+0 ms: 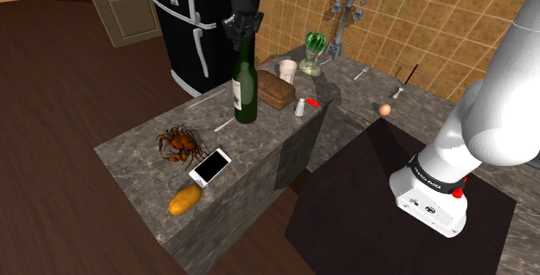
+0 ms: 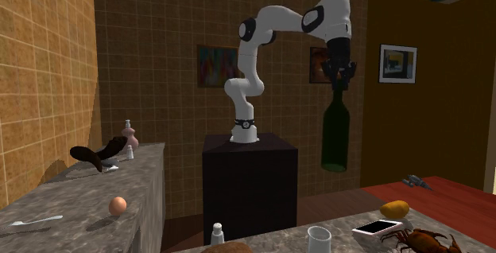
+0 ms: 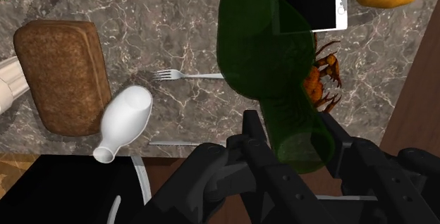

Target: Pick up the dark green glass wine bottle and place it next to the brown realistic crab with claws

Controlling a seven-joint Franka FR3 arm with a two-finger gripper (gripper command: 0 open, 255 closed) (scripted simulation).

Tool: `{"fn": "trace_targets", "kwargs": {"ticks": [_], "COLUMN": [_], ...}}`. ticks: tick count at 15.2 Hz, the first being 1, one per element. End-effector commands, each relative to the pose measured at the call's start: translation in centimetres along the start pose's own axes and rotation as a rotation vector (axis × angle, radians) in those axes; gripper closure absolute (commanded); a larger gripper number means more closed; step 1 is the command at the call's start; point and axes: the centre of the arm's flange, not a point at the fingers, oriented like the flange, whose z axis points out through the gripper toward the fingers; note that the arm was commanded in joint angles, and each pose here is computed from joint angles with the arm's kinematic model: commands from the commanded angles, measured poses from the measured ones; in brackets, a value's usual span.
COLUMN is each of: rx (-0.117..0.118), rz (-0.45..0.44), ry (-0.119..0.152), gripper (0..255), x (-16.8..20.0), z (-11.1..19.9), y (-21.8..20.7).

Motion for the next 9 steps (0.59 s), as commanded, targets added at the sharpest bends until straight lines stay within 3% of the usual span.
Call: {"fn": "trace_targets", "kwargs": {"ticks": [1, 9], "rx": [0.000, 0.000], "rz": [0.000, 0.000], "ry": [0.001, 0.001], "gripper": [255, 255], "x": [-0.1, -0.7], "z": [1.1, 5.3], "y": [0.1, 0.0]}}
